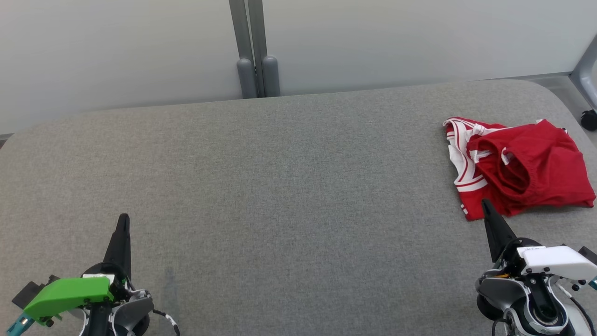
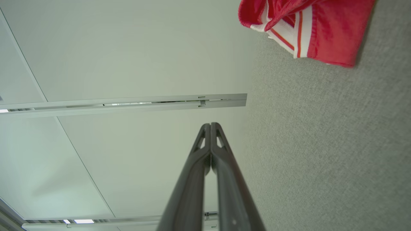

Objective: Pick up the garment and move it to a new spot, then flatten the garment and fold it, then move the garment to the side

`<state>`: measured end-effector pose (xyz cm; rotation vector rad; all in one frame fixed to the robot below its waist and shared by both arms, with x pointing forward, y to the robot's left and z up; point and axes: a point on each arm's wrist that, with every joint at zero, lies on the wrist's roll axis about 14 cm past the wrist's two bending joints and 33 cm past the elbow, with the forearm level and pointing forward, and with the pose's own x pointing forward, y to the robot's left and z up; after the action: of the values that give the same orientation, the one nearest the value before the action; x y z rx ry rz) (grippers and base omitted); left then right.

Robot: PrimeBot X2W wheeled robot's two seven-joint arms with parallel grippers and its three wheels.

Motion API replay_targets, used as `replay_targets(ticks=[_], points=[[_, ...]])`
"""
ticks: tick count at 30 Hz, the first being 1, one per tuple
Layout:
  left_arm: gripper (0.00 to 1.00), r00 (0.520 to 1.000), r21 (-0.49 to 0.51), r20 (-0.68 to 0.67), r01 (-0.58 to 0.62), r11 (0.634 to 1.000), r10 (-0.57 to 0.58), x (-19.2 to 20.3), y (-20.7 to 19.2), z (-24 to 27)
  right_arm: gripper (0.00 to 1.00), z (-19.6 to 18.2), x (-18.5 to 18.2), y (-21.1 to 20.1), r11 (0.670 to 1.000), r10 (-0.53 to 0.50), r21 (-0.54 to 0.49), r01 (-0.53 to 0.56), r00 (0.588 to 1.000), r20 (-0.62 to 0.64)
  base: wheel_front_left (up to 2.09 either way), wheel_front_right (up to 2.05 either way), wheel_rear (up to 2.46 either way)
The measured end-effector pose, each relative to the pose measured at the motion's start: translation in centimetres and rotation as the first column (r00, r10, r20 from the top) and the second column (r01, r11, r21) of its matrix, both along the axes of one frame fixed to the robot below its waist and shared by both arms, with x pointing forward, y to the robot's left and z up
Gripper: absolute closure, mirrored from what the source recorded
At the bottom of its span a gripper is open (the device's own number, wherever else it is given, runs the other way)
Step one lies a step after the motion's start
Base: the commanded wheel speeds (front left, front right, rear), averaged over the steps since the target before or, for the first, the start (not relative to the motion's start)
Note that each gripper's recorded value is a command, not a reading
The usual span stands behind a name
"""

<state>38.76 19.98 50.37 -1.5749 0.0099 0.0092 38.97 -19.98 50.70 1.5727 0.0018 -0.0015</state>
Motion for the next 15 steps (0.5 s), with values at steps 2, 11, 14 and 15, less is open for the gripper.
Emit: replay_targets(ticks=[2,11,14,15], points=[[1.0,1.0,0.0,0.0,0.0,1.0,0.0,0.0,0.0,0.0,1.0,0.0,0.0,0.0,1.0,0.0,0.0,0.0,1.0,0.0,0.0,0.0,0.0],[1.0,1.0,0.0,0.0,0.0,1.0,0.0,0.0,-0.01,0.0,1.0,0.0,0.0,0.0,1.0,0.0,0.0,0.0,1.0,0.0,0.0,0.0,0.0],[1.0,1.0,0.0,0.0,0.0,1.0,0.0,0.0,-0.01,0.0,1.0,0.01,0.0,0.0,1.0,0.0,0.0,0.0,1.0,0.0,0.0,0.0,0.0],[1.0,1.0,0.0,0.0,0.0,1.0,0.0,0.0,-0.01,0.0,1.0,0.01,0.0,0.0,1.0,0.0,0.0,0.0,1.0,0.0,0.0,0.0,0.0]])
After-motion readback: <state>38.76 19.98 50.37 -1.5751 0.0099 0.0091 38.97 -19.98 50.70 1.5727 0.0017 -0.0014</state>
